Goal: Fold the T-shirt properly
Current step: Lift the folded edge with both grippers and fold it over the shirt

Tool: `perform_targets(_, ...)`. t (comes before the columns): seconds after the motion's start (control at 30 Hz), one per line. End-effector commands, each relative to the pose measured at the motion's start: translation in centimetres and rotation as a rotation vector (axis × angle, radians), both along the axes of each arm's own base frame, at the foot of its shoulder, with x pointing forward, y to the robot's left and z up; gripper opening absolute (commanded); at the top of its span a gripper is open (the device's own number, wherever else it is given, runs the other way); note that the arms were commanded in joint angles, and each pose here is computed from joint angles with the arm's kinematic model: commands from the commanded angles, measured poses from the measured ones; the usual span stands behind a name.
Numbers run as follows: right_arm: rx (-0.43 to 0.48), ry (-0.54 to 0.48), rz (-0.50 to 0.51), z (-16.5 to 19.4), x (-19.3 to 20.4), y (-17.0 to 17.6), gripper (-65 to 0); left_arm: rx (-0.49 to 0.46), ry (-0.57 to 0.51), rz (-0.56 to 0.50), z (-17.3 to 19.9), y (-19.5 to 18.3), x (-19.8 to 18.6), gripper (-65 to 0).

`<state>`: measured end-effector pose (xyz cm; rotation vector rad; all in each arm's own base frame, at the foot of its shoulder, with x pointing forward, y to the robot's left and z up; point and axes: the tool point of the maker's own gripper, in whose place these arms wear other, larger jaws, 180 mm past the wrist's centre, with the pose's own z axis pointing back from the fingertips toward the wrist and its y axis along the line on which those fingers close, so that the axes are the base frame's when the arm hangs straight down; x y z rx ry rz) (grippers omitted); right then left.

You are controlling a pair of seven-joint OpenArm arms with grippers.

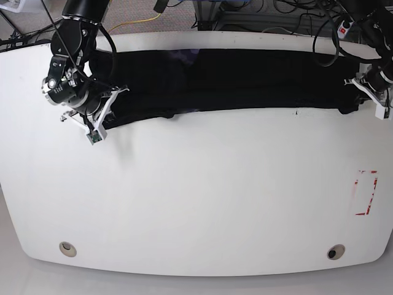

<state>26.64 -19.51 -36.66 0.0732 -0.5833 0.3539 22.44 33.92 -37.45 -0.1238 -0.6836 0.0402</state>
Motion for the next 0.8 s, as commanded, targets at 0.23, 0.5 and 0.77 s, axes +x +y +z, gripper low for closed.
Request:
perform_targets(0.23, -0.023, 0.024, 0.001, -0.5, -2.1, -0.4, -65.0, -0.048, -0.007, -0.015, 0.2, -0.3, -2.3, -64.4)
perform_targets(0.5, -0.003, 0.057, -0.044, -1.3, -4.0, -0.6, -30.8, -0.062, 0.010, -0.019, -0.2, -0.6, -3.1, -33.3)
perform_targets(0.77, 0.037, -0.021, -0.076, 0.7, -4.2, -0.8, -14.1, 0.004, -0.105, -0.090, 4.0, -1.8, -0.9, -30.3)
